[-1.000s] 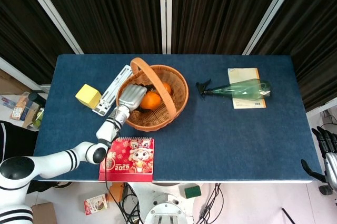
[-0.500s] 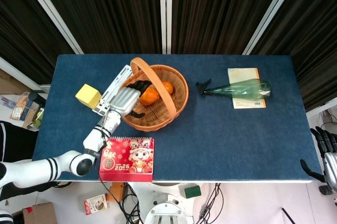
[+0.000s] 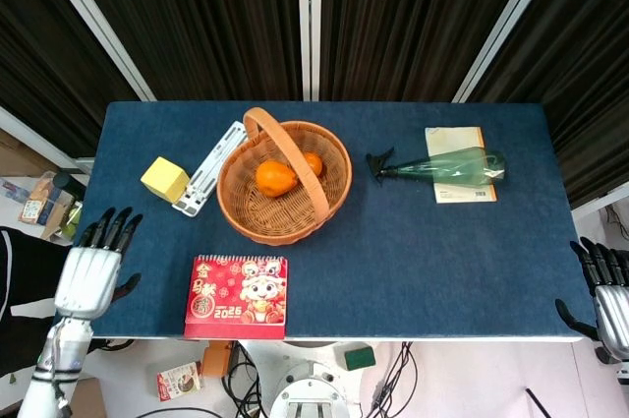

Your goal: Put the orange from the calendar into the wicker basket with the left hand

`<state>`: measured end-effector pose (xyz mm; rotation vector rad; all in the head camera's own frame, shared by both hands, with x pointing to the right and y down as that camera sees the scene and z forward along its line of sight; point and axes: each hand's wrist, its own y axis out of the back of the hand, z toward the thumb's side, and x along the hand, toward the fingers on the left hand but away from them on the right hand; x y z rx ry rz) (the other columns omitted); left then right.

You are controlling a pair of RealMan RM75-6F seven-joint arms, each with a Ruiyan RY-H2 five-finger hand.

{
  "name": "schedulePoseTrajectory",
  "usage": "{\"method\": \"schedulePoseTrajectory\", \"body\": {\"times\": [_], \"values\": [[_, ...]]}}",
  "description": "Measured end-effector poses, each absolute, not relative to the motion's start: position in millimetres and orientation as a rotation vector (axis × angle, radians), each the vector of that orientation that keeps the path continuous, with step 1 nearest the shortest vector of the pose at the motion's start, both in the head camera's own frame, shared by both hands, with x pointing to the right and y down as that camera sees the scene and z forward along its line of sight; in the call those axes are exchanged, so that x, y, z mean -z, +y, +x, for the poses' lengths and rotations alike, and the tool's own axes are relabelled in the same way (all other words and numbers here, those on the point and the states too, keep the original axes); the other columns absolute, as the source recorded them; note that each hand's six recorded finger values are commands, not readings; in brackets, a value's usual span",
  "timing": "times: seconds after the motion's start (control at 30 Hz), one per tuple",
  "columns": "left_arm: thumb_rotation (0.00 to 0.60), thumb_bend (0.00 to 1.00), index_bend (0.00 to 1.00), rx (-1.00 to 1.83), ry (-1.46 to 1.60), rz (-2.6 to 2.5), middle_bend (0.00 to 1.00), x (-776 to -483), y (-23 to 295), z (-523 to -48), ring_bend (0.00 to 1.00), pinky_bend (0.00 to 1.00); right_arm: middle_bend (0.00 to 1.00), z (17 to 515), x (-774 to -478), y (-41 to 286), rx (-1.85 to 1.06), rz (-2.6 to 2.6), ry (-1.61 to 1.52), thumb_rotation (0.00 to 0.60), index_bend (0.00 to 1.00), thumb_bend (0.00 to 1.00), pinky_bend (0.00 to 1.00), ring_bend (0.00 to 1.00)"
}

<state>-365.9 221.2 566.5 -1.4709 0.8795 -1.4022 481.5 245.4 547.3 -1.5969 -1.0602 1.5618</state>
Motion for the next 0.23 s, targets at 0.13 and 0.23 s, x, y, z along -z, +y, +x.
{"method": "schedulePoseTrajectory", "body": {"times": [0.13,0.23], "values": [[0.6,0.14,0.12,1.389,0.848,-1.429,0.09,-557.5,255.5,-376.7,0.04,0.21,0.0,480.6,-549.3,245.8,-1.57,-1.602,-1.044,0.6,0.0,0.32,0.0,0.0],[0.6,0.14,0.12,1.378,0.849,-1.446,0.09,-557.6,260.0,-375.9,0.04,0.21,0.0,480.6,-549.0,246.0,-1.57,-1.604,-1.045,0.6,0.0,0.32,0.0,0.0]]}}
